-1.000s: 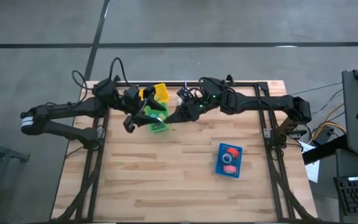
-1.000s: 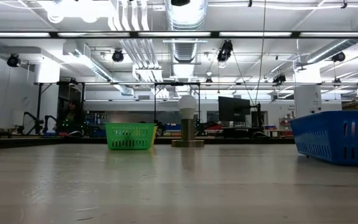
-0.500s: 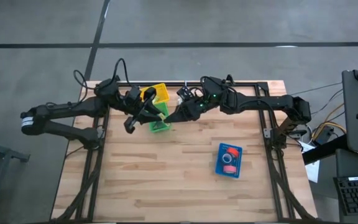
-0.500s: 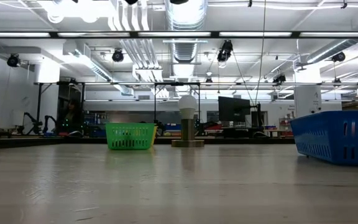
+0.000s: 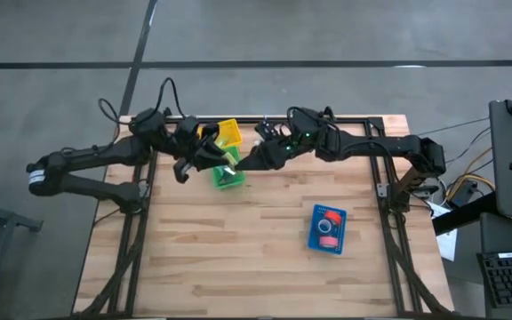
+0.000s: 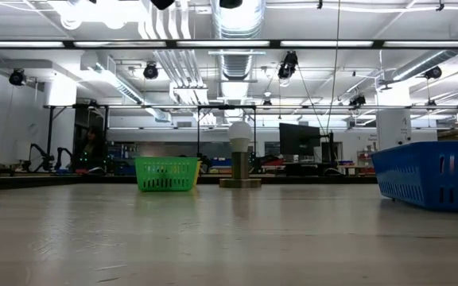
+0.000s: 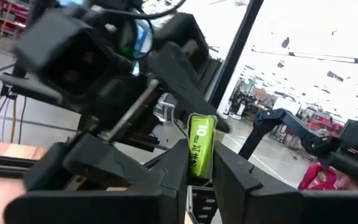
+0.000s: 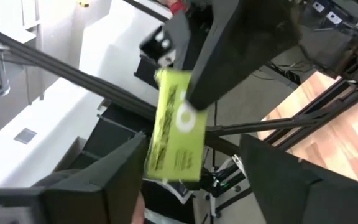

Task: Pick and place Stapler, Stapler remover, tape
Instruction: Put the light green staple box into the yellow bin

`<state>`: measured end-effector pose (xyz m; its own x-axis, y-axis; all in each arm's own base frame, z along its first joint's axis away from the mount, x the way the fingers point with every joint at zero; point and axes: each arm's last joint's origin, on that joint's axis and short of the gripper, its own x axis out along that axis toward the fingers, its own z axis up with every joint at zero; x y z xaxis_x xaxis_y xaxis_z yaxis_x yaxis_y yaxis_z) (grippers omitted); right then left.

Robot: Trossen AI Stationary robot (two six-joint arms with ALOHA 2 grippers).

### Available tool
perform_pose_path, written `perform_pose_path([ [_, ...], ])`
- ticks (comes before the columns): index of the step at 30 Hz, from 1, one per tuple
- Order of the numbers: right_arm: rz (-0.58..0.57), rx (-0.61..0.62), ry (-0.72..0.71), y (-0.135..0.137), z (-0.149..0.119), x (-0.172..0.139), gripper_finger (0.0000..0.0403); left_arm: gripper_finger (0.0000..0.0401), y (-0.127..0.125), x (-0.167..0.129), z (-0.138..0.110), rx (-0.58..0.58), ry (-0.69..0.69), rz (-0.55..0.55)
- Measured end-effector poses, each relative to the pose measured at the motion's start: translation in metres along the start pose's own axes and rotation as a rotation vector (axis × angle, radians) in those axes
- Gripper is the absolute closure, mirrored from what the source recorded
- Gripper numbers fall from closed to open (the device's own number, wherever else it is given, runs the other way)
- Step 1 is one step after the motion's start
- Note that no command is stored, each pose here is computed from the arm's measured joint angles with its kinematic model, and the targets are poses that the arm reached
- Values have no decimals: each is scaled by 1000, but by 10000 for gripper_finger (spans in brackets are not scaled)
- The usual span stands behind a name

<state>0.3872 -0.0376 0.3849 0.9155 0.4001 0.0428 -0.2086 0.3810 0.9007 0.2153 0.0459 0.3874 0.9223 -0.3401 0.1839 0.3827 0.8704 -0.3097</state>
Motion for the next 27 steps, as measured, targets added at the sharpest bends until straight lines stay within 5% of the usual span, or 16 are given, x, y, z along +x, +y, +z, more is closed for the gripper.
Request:
perform_pose_path([
  [8, 38, -65, 57, 7, -2, -4, 82, 344, -3, -16, 9, -33, -12, 14],
  [14, -97, -57, 181, 0, -14, -12, 65, 341, 1, -38, 14, -86, -10, 153],
  [18, -195, -66, 222, -7, -22, -17, 66, 343, 12, -50, 11, -112, -18, 377],
  [23, -236, -84, 211, -8, -26, -16, 74, 341, 40, -61, -5, -191, -13, 847],
  [27, -235, -104, 215, -6, -30, -14, 78, 339, 68, -70, -25, -190, 136, 1133],
])
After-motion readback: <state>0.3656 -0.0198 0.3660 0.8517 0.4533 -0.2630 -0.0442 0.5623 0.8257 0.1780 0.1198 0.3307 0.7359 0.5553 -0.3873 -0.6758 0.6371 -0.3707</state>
